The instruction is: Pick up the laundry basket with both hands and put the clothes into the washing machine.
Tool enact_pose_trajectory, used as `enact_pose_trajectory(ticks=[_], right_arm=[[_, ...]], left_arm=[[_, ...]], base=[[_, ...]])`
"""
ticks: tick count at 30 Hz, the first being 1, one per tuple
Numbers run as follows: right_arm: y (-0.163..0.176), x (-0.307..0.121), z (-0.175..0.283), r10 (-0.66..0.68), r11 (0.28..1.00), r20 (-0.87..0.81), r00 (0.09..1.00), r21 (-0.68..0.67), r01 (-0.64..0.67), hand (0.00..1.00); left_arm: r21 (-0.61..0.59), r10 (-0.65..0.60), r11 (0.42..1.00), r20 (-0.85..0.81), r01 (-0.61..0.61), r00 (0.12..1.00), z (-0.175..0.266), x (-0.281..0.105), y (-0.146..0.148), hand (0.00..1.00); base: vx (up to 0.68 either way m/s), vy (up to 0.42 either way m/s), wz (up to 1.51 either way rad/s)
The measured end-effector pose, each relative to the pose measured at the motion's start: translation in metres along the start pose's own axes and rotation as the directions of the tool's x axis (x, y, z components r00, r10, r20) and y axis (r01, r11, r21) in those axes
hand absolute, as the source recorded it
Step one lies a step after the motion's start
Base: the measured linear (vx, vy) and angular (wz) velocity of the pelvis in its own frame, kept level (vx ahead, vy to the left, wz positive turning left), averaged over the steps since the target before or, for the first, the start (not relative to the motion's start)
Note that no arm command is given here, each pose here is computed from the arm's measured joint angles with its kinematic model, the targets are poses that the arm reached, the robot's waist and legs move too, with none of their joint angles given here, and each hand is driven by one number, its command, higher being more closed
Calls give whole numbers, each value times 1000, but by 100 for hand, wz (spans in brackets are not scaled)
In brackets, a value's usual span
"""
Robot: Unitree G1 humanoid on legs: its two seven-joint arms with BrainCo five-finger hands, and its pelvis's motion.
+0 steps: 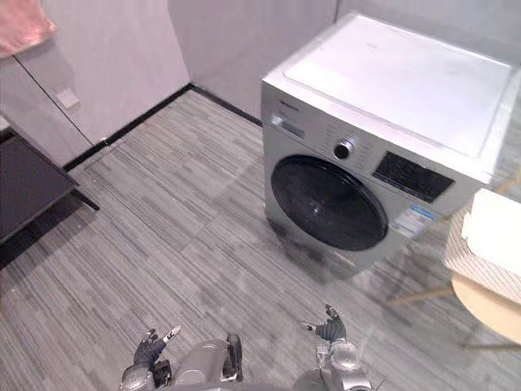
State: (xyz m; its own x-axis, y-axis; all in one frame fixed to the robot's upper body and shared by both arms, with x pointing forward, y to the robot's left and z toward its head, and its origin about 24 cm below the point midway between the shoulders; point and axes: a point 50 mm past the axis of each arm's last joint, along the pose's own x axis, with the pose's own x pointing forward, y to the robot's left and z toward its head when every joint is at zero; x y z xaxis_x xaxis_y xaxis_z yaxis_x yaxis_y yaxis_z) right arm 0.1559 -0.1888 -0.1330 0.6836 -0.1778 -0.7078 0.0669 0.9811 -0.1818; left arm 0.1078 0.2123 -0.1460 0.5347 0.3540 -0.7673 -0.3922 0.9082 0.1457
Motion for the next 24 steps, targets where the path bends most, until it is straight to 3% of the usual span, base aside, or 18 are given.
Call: enact_pose_trajectory(ticks=[7, 14, 19, 24], right_arm=[[15, 1, 8, 54, 999, 27, 998, 1, -54, 0], [7, -2, 4, 35, 999, 22, 999, 13, -36, 0], [25, -3, 19, 74, 995, 82, 994, 62, -79, 0], [14, -2, 16, 16, 993, 68, 998, 114, -24, 0]], left_arm=[[-18, -9, 1000, 27, 9, 1000, 7, 1, -3, 0], [-66, -68, 995, 62, 72, 996, 17, 0, -33, 0], [-100, -40, 994, 69, 46, 997, 20, 1, -28, 0], [-71, -50, 996, 98, 57, 994, 28, 3, -31, 0]], base=[[468, 25, 119], [529, -263, 130], [442, -220, 37], [242, 11, 35]])
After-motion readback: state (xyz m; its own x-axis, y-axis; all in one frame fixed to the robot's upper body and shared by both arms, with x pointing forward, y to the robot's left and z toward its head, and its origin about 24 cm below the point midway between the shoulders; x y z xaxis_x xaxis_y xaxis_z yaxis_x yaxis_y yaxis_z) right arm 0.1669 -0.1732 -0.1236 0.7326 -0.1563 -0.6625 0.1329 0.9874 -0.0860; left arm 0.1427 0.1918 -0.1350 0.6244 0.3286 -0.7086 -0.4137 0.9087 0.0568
